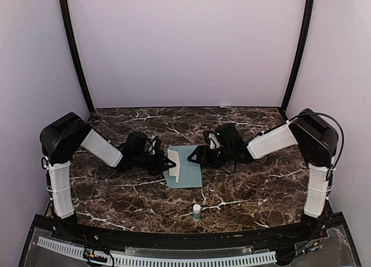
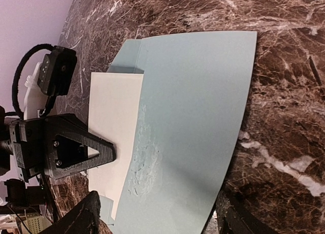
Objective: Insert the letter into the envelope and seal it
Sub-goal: Place the letter in the envelope.
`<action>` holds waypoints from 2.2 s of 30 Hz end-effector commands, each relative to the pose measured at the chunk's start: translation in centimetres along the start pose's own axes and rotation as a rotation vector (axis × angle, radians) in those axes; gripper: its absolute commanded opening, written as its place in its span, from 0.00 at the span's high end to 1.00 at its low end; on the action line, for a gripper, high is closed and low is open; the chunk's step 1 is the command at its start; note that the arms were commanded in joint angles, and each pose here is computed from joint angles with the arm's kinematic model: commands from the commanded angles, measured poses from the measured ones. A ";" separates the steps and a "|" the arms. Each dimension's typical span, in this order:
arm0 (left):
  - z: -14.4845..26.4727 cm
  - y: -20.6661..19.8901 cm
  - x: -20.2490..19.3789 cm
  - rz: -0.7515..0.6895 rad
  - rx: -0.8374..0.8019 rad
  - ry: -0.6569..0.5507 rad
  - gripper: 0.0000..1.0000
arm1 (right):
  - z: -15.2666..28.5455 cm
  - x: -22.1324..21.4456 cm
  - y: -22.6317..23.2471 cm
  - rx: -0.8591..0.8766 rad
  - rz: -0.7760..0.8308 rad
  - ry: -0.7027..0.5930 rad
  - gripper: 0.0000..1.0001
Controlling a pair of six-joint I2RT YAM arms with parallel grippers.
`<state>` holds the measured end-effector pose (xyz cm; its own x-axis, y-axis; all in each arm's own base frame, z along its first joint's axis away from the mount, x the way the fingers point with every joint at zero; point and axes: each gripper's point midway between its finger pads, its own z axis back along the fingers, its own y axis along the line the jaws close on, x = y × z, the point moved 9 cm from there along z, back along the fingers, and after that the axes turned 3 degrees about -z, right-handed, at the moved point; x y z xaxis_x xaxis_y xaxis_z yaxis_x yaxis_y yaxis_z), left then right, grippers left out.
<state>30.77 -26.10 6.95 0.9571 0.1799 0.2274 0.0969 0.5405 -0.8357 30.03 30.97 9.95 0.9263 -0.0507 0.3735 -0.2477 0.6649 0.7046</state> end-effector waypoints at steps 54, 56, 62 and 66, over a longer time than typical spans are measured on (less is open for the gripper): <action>5.0 -8.5 0.1 -0.375 0.496 0.008 0.37 | 1.1 -0.4 0.3 -0.090 0.016 -0.016 0.30; 5.0 -8.5 0.0 -0.375 0.476 0.005 0.38 | 1.0 -0.5 0.3 -0.087 0.017 -0.013 0.30; 3.3 -7.3 -0.3 -0.344 0.424 0.021 0.39 | 0.5 -0.5 0.6 -0.081 0.018 -0.002 0.30; 2.3 -6.7 0.2 -0.342 0.440 0.012 0.39 | 0.0 -0.5 0.8 -0.083 0.022 0.006 0.30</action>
<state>29.12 -27.43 14.66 0.8927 -0.0828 0.4431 0.2898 0.8583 -0.4234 29.60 30.66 10.18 0.9199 -0.0502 0.3889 -0.2323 0.7293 0.6436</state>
